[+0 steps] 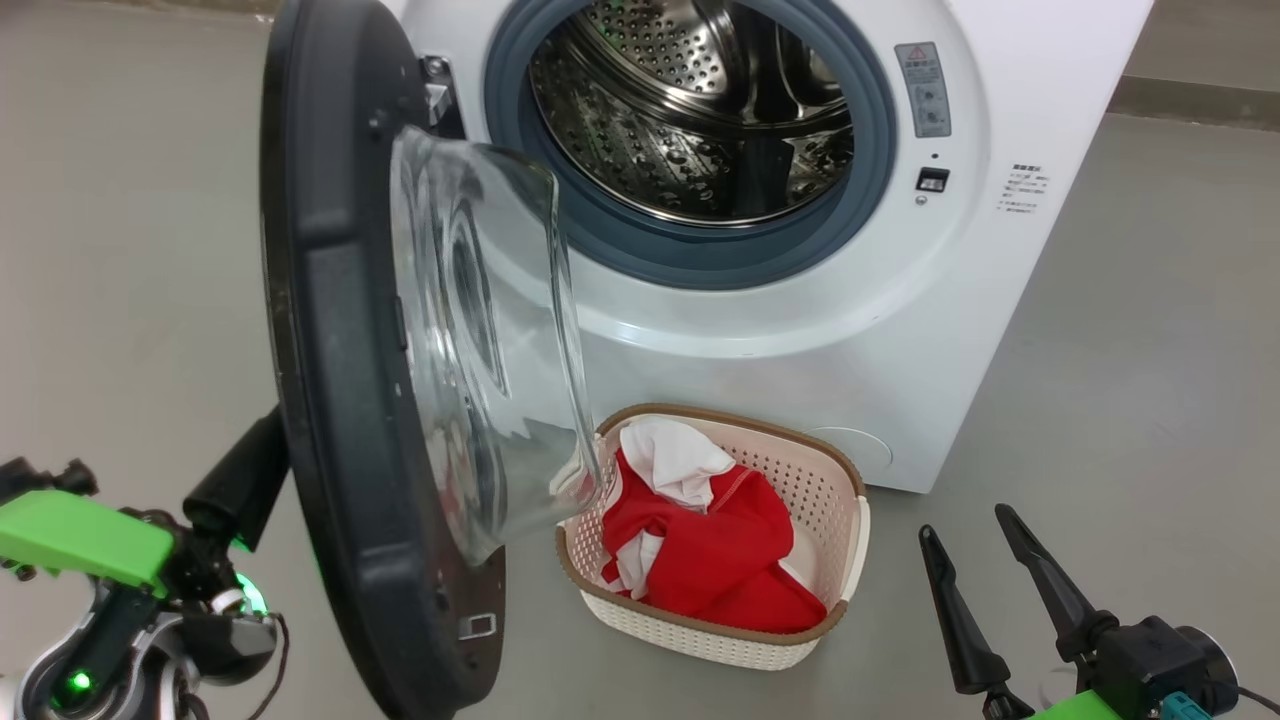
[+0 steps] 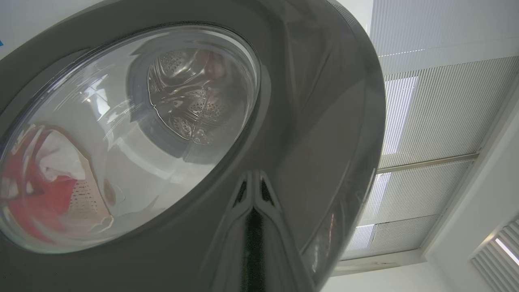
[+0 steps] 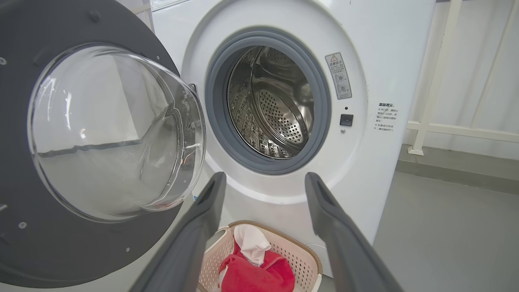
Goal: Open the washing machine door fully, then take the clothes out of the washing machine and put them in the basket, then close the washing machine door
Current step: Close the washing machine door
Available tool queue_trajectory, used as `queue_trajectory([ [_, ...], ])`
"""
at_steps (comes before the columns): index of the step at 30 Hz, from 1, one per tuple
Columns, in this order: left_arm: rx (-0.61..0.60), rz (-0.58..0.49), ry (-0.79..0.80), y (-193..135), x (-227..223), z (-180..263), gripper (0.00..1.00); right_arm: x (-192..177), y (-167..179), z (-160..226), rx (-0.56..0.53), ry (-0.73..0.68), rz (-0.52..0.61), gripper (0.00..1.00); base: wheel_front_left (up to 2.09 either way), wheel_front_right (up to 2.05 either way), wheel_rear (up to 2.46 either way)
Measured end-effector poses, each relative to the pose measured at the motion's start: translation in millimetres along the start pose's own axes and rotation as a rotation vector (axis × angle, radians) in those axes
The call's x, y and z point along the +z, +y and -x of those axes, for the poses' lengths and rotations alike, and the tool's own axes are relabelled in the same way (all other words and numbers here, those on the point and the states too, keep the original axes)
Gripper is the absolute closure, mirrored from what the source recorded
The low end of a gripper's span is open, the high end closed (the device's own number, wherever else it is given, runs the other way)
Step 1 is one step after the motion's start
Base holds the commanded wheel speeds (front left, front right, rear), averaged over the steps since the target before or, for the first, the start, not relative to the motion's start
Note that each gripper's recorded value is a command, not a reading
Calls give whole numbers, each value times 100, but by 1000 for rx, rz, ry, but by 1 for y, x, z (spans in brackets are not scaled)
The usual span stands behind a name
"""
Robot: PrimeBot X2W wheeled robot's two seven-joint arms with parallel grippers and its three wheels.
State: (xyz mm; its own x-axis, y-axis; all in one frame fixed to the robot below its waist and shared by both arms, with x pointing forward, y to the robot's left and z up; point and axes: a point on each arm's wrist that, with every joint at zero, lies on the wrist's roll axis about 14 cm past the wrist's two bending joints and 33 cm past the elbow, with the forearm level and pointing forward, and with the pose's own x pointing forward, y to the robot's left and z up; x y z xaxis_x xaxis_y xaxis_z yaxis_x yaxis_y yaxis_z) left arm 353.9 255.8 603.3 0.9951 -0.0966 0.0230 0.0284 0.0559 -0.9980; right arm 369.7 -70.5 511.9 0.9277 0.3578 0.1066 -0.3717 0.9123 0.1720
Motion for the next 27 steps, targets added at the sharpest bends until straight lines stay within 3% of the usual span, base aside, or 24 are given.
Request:
queue_trajectory([
  [27,-37,72,145,11,-66,-54,100,-3,-42,17,-138,8,3,0,0,0,0],
])
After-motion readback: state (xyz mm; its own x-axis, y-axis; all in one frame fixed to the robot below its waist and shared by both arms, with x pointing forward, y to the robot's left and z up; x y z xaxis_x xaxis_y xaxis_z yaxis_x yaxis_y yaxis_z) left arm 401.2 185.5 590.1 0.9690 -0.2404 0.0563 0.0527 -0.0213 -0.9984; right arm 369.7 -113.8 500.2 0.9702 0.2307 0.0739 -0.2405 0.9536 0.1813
